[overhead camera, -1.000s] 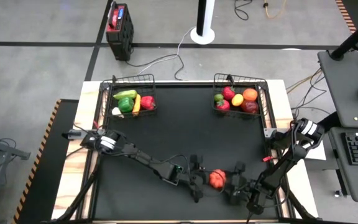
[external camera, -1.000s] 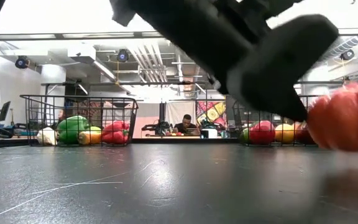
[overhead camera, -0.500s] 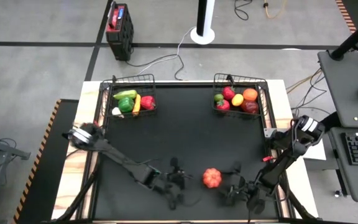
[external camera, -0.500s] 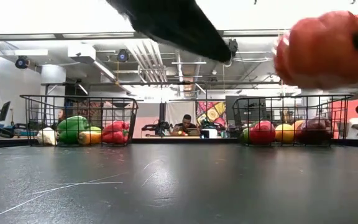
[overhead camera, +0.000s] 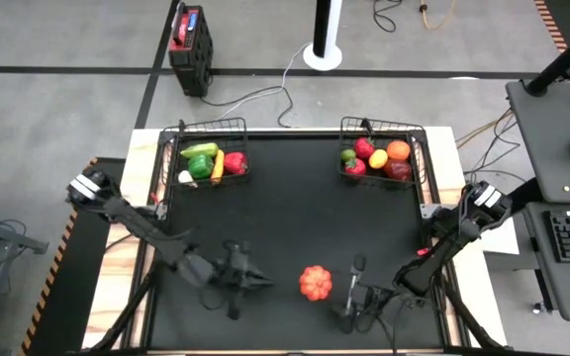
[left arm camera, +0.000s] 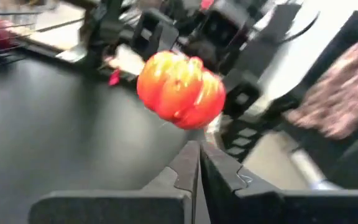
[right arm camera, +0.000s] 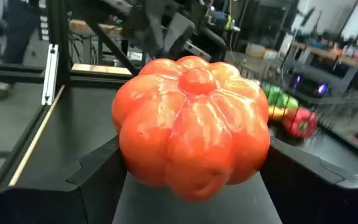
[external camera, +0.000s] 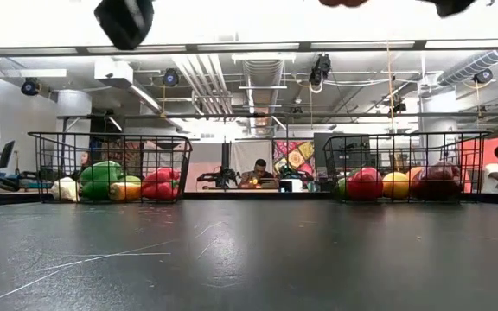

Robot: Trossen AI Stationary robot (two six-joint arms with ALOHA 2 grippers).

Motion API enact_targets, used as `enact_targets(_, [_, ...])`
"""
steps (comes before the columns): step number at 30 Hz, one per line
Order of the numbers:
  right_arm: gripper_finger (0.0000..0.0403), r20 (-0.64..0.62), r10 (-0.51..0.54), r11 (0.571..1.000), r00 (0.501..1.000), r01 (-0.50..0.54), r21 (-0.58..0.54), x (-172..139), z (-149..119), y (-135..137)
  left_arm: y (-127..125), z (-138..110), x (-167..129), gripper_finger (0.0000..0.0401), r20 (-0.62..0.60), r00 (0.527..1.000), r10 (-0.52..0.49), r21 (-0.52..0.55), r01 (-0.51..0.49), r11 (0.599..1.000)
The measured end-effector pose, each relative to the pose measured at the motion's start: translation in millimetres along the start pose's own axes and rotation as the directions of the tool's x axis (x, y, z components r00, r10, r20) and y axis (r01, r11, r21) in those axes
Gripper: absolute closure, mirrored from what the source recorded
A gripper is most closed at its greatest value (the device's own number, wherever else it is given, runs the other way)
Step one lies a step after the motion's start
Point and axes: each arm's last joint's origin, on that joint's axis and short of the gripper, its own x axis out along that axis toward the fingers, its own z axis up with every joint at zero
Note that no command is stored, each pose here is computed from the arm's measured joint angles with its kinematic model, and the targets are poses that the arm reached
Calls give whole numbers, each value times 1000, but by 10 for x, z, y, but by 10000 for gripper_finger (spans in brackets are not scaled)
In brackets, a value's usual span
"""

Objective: Sort produce into baskets
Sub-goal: Put the pumpkin into the left wire basket

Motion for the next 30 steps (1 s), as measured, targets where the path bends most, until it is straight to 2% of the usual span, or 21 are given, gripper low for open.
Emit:
enact_targets(3, [88,-6,-2,998,1000,2,-59,29,125,57,80,-39,-185,400,88,993,-81,-72,87,994])
enact_targets(8, [88,-46,-20,991,999,14,-133,82,305,117,226,-120,-355,400,160,982,-96,-174,124,977])
enact_targets(14, [89,-73,-35,983,997,21,-184,128,469,139,237,-113,-373,373,184,977,-103,-168,134,977])
enact_targets(18, [88,-62,-38,978,997,24,-207,157,566,143,169,-36,-322,323,211,971,-111,-132,141,981])
enact_targets(24, [87,-57,-42,968,997,26,-251,226,632,113,17,74,-156,214,223,968,-118,-84,139,987])
enact_targets(30, [86,-53,-34,960,998,18,-278,239,669,114,-10,116,-47,106,226,973,-36,-94,58,994])
